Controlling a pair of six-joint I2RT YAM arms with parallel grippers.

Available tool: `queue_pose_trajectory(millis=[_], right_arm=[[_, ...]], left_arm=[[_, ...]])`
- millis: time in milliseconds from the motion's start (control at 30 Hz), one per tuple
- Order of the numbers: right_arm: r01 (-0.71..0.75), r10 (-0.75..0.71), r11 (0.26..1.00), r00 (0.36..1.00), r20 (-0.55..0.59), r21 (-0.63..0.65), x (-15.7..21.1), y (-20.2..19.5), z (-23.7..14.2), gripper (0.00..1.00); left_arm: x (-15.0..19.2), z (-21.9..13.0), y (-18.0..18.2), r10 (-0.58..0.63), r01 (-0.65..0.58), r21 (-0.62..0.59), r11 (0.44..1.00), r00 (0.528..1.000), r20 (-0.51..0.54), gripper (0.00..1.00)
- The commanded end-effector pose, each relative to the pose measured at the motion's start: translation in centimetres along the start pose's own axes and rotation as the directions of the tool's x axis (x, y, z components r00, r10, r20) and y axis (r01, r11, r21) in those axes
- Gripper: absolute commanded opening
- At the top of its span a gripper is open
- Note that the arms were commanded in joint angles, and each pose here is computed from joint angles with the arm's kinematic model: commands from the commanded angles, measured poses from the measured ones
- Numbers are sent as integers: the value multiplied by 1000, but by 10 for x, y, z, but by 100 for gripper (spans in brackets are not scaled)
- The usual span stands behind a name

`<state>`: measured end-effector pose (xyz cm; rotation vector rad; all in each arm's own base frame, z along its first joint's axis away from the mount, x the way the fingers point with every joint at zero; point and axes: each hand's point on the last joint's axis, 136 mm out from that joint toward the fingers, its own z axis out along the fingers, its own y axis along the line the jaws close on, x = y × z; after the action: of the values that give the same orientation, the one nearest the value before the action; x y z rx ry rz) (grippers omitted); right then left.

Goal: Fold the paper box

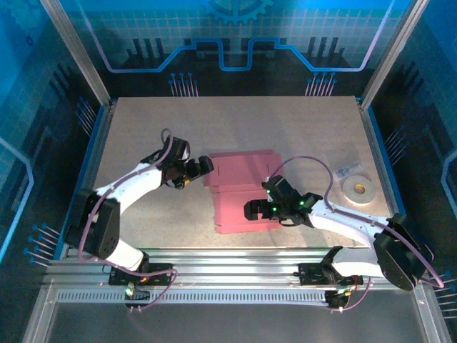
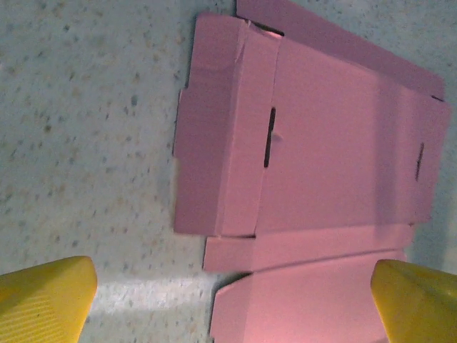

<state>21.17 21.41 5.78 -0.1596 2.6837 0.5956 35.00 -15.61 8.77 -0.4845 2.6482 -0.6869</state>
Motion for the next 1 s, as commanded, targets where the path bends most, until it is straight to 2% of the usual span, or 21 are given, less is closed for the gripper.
queue_pose_trajectory(millis=[0, 333, 500, 967], right_arm=[[-34, 35, 999, 999, -19, 37, 9, -13, 5, 100], [-41, 45, 997, 997, -59, 61, 21, -21, 16, 100], [-42, 46, 997, 997, -68, 63, 23, -23, 19, 100], [-46, 51, 996, 997, -63, 72, 25, -27, 20, 100]], left_arm=[[-2, 15, 6, 30, -34, -85, 996, 998, -48, 99], [-14, 47, -2, 102, -116, -161, 980, 991, -91, 92], [-20, 60, -2, 138, -156, -197, 968, 985, -101, 80], [-17, 78, 1, 209, -246, -294, 924, 966, -152, 81]])
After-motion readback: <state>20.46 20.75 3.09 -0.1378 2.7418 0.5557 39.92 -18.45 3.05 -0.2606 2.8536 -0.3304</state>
